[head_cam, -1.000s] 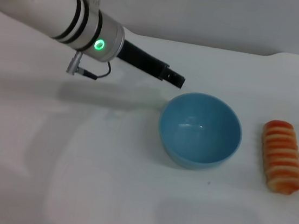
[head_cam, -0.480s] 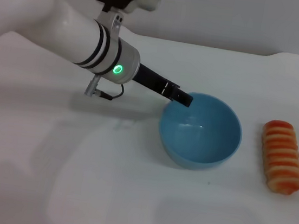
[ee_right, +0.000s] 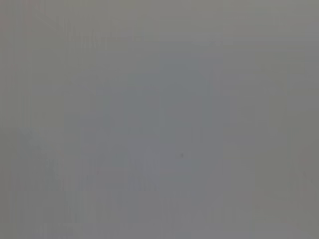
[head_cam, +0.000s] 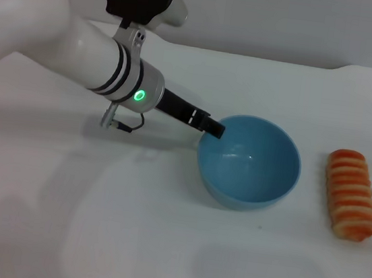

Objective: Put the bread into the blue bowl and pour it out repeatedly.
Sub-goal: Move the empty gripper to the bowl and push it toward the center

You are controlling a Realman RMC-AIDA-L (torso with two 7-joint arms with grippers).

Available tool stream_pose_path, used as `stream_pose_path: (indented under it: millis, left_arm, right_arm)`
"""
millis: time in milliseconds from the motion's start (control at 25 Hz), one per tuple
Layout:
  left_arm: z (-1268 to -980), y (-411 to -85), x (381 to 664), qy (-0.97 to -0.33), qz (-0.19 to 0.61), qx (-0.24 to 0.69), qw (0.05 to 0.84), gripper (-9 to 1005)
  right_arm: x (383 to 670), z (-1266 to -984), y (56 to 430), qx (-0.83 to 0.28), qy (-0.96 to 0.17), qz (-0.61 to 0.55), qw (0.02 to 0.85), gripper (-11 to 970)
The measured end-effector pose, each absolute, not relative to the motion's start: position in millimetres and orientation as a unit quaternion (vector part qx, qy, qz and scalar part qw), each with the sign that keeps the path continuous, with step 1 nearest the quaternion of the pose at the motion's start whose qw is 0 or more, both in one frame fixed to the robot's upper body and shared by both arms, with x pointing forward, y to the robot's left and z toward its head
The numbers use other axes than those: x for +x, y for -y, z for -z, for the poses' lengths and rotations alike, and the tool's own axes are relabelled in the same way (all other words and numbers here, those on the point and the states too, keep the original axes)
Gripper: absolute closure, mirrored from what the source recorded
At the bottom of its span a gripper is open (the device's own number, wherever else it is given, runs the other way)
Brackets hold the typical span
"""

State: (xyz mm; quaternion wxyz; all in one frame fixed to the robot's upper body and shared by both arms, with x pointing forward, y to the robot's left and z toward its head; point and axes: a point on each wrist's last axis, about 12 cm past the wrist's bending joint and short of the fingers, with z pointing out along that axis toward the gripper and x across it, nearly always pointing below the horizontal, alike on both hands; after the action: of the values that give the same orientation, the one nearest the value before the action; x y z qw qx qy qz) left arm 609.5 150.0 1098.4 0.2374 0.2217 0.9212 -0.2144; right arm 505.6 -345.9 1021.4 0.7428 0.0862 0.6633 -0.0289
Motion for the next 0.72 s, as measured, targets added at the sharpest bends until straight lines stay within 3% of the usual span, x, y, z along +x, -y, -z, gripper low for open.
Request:
stream_pose_path:
  millis: [720]
  left_arm:
    - [-1078.6,-138.8,599.3,-0.925,0.218,0.228,0.212,172]
  right_arm:
    - [504.9,-1020.8,346.2,0.087,-0.665,0.029,0.742,144]
